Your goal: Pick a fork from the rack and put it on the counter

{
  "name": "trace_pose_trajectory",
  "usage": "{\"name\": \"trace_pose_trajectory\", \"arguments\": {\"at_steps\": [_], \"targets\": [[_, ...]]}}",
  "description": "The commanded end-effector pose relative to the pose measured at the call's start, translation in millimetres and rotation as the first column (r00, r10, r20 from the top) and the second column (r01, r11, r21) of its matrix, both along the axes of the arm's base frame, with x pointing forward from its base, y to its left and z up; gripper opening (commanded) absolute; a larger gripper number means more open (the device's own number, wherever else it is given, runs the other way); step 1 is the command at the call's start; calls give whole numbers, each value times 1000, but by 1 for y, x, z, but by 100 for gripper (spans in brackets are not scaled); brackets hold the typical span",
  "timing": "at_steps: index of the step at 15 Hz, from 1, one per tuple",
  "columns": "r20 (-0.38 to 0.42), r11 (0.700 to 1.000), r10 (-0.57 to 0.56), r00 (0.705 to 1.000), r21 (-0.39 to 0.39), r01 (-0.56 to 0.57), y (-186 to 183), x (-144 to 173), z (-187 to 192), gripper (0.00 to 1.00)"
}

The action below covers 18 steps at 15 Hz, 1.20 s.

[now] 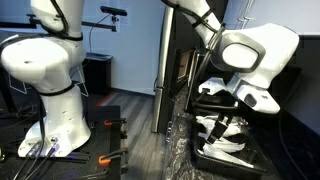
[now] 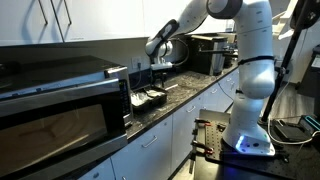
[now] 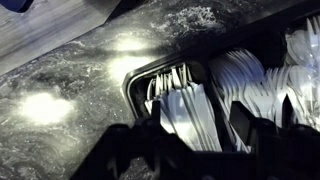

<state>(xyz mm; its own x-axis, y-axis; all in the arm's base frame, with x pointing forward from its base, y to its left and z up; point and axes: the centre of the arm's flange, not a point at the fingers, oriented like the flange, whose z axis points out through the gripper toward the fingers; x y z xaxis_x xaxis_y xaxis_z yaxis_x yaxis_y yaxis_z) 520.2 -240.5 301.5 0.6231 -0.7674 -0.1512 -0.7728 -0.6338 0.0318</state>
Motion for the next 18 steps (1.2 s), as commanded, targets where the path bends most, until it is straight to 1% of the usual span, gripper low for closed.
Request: {"name": "trace_pose_trajectory", "arguments": {"at_steps": [1,2,4,5,7,8,9,10,11,12,13,15,17,18], "targets": [[1,998,57,998,8,-57,-1,33,-17,73],[-2,996,86,996,2,-86,2,38,-20,72],[-3,992,128,992,-2,-128,9,50,-25,67],[-3,989,151,989,-5,-151,13,53,-26,61],[3,984,179,984,-10,-179,22,62,-25,59],[4,981,191,982,-14,-191,24,65,-26,56],[4,981,195,981,-13,-195,27,70,-27,57],[7,979,202,979,-14,-202,27,72,-28,54],[10,979,204,979,-15,-204,29,76,-30,53],[10,977,214,977,-15,-214,28,76,-32,49],[12,974,224,975,-18,-224,29,79,-34,40],[10,969,245,969,-15,-245,28,81,-41,40],[7,966,259,966,-12,-259,26,83,-47,44],[5,964,267,964,-10,-267,26,85,-50,43]]}}
